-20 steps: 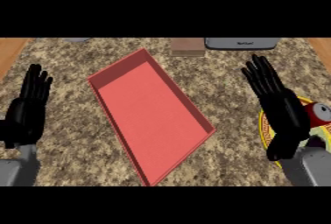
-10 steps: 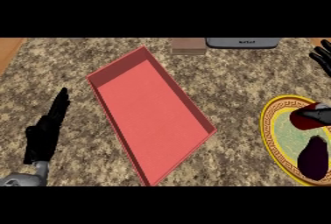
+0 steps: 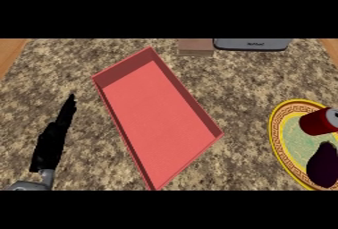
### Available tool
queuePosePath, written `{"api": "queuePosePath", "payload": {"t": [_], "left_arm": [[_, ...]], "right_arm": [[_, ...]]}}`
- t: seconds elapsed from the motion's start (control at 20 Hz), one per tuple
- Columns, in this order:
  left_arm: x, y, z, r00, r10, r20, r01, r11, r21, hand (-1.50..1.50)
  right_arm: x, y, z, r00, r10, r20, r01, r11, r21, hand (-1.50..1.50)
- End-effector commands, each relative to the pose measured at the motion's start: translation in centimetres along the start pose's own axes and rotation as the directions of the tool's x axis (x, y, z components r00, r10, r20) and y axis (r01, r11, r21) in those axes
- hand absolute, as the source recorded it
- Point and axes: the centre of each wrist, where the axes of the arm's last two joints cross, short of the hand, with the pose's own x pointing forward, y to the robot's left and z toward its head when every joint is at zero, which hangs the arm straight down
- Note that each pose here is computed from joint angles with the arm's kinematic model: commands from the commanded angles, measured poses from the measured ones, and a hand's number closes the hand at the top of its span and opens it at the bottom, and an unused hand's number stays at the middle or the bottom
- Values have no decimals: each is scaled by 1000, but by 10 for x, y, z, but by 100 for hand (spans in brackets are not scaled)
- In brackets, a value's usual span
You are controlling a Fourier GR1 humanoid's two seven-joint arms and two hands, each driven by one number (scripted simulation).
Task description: Pick the can from the plate and place it in the cardboard box
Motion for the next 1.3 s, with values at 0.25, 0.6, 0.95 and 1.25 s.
{"api": "queuePosePath", "payload": {"t": [0.25,0.6,0.95,1.25], "left_arm": [[5,1,0,1000,-4,9,4,1000,-12,0],[-1,7,3,1000,-20,-17,20,1000,-13,0],[-7,-19,17,1000,-12,-16,12,1000,24,0],[-4,7,11,1000,14,-25,-14,1000,12,0]], "right_arm": [[42,-36,-8,897,429,-102,-328,804,497,-150],[30,1,-24,864,492,-106,-326,708,626,-150],[18,25,-28,825,542,-158,-353,713,606,-150],[1,40,-13,796,581,-167,-370,686,626,-150]]}}
